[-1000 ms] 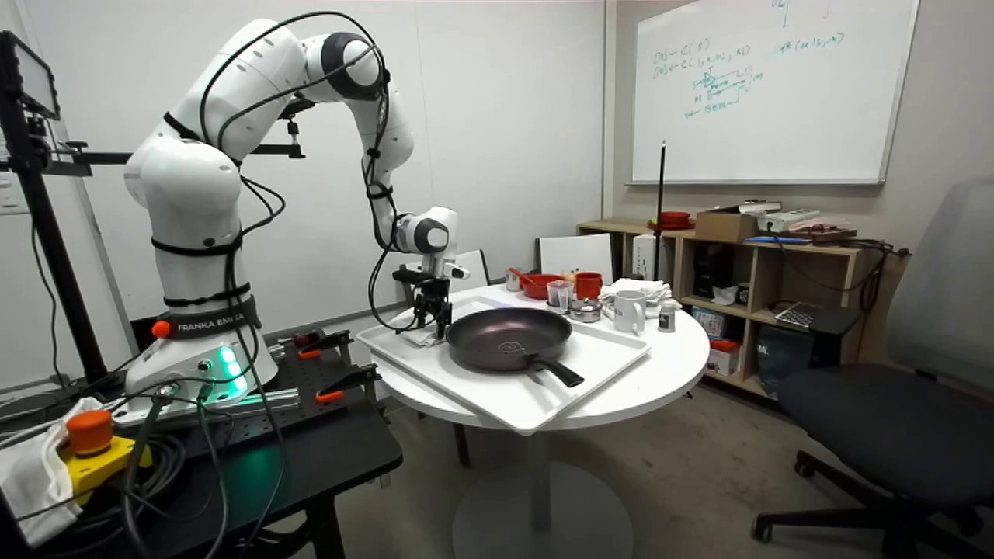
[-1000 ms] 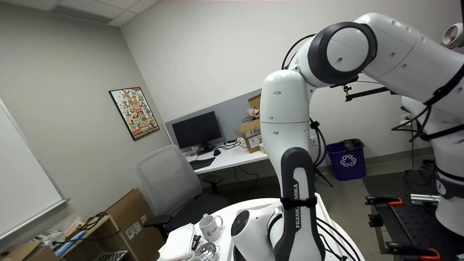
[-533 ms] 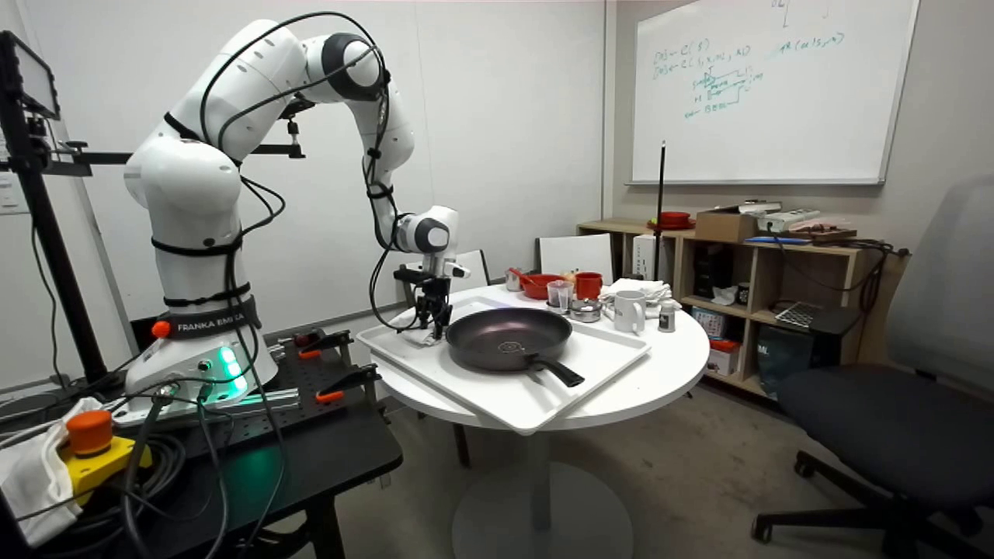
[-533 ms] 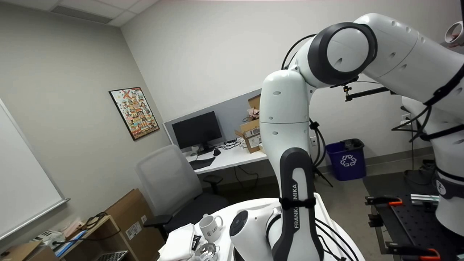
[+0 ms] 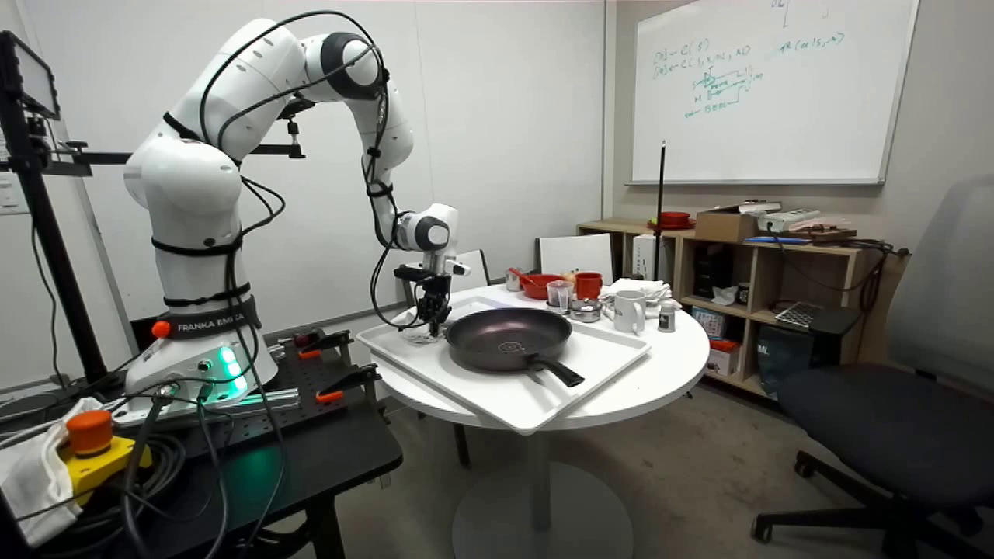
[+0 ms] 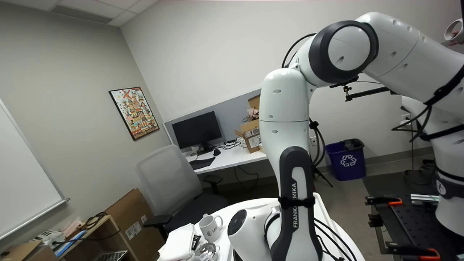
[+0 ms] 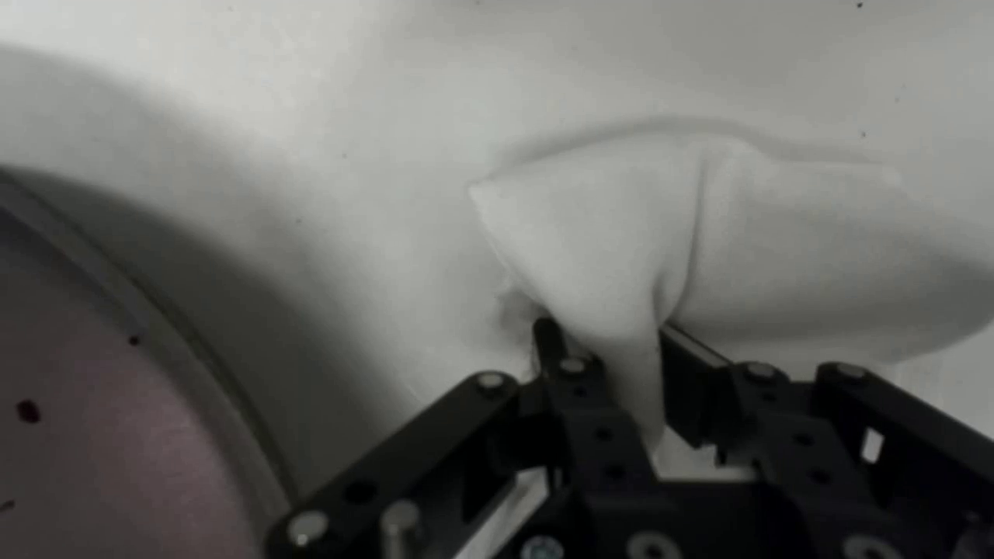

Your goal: Use the towel to wipe the pan

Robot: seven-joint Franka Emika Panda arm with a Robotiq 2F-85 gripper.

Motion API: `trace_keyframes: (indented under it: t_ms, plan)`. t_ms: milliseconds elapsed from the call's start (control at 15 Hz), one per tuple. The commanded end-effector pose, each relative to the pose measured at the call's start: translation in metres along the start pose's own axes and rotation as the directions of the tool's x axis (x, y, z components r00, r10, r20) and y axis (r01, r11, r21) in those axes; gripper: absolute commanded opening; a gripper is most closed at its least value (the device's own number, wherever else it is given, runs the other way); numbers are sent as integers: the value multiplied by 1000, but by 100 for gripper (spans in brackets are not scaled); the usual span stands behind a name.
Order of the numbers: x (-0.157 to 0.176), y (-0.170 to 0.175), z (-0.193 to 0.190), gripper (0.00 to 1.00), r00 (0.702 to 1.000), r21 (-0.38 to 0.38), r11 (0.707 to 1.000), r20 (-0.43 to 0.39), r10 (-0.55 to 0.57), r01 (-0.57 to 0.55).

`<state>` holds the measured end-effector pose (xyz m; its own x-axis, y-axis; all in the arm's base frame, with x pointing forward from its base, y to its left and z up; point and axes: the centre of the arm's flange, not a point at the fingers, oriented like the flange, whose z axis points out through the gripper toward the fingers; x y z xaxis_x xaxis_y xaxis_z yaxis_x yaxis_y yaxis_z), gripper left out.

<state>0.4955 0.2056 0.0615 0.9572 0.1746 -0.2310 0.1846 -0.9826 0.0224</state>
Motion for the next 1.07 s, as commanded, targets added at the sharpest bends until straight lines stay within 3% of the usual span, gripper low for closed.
trace_keyframes:
  t_ms: [0, 600, 1000]
  plan:
    - [-2, -9, 3, 3, 1000, -4, 1000, -8, -23, 23]
    - [-51, -50, -67, 4, 981, -105, 991, -168, -101, 84]
    - [-79, -22, -143, 4, 955, -75, 996, -296, 21, -45]
